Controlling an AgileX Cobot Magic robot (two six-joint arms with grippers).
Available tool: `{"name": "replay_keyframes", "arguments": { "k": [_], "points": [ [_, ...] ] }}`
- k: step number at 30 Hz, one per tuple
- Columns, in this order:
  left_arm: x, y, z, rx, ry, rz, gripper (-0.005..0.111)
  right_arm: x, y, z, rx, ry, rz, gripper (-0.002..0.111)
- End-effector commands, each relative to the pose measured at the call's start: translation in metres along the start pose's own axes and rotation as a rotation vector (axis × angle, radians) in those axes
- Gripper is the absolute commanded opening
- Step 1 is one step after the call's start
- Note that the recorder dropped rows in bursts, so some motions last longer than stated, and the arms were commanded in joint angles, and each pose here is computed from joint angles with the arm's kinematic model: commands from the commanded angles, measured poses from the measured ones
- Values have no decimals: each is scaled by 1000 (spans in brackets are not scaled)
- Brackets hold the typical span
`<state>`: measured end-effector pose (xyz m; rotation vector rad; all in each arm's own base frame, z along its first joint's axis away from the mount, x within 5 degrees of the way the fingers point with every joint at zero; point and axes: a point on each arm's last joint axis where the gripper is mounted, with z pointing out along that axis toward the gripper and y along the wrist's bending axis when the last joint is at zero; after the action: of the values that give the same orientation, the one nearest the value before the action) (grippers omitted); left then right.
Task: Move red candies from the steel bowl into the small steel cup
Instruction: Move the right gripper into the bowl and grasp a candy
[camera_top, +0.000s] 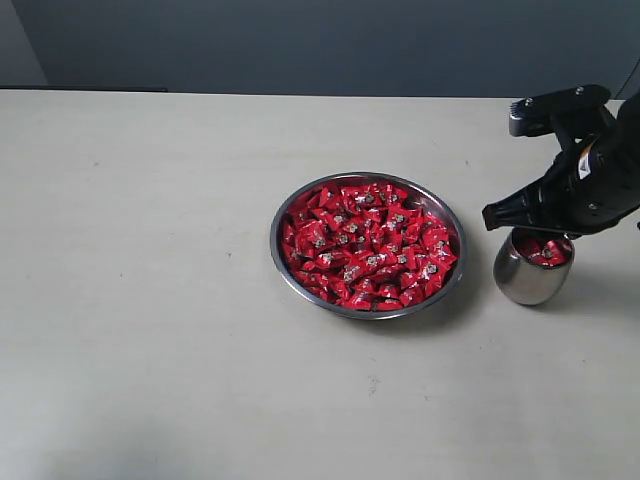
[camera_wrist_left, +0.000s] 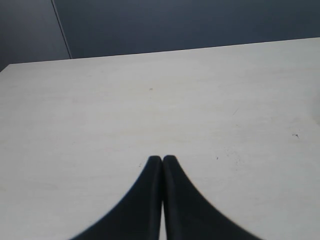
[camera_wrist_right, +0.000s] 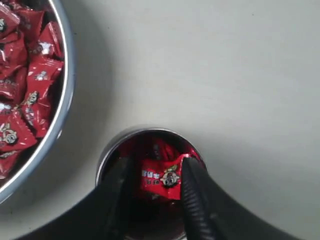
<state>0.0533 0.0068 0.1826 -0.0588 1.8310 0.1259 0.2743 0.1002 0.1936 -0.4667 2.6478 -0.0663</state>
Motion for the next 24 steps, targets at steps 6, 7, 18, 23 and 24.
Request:
{"name": "replay_keyframes", "arguments": {
  "k": [6,7,18,23,24],
  "points": [
    [0,0,0,4,-13,1,0,-33,6,-33,-129,-138,61,32],
    [0,0,0,4,-13,1,0,-37,10,-35,-168,-147,65,32],
    [0,0,0,4,-13,1,0,-72,69,1,-442,-129,-85,32],
    [0,0,0,4,-13,1,0,-77,95,35,-472,-44,-158,32],
    [0,0,0,4,-13,1,0,-77,100,39,-479,-30,-172,32]
  ]
}}
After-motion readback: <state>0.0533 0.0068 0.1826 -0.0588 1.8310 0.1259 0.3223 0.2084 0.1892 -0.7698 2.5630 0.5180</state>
